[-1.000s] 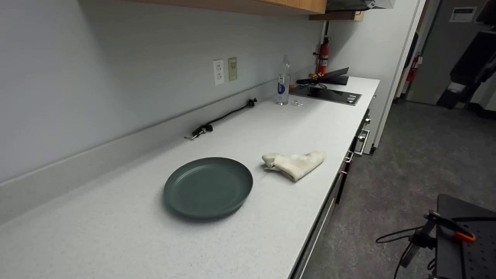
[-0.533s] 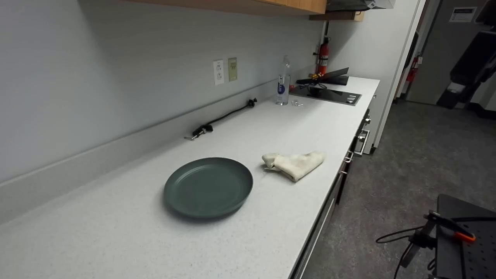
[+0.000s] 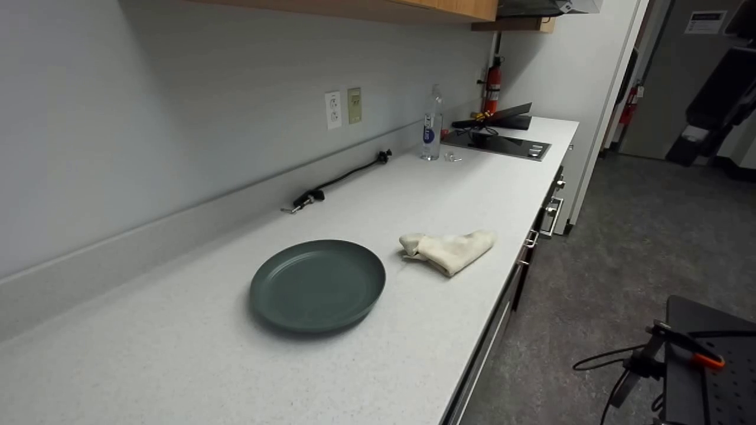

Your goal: Spread the towel out on the counter

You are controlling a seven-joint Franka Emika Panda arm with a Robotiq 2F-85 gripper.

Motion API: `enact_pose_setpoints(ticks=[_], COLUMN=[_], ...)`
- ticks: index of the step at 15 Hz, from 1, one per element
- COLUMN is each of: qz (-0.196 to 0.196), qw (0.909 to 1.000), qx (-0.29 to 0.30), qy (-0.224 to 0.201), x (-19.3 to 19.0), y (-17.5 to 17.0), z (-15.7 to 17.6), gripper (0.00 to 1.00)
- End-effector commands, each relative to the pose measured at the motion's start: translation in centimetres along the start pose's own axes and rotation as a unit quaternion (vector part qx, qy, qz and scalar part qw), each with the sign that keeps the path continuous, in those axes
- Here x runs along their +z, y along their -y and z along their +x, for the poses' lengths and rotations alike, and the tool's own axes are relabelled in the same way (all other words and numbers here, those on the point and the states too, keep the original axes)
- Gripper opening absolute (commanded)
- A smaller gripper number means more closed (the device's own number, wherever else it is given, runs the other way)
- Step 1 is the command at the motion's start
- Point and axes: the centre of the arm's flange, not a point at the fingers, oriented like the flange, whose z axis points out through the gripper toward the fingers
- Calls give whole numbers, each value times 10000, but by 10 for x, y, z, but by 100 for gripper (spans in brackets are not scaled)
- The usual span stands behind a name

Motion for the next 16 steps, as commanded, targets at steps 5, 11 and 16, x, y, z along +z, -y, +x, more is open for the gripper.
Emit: enact_pose_setpoints(ticks=[5,11,16], qz=[-58,-91,-132], qw=[9997,9971,9928], qx=[-213,-653,-1068], qy=[67,391,525], x=[4,29,49], y=[4,20,46], z=[7,28,58], gripper=[100,100,100])
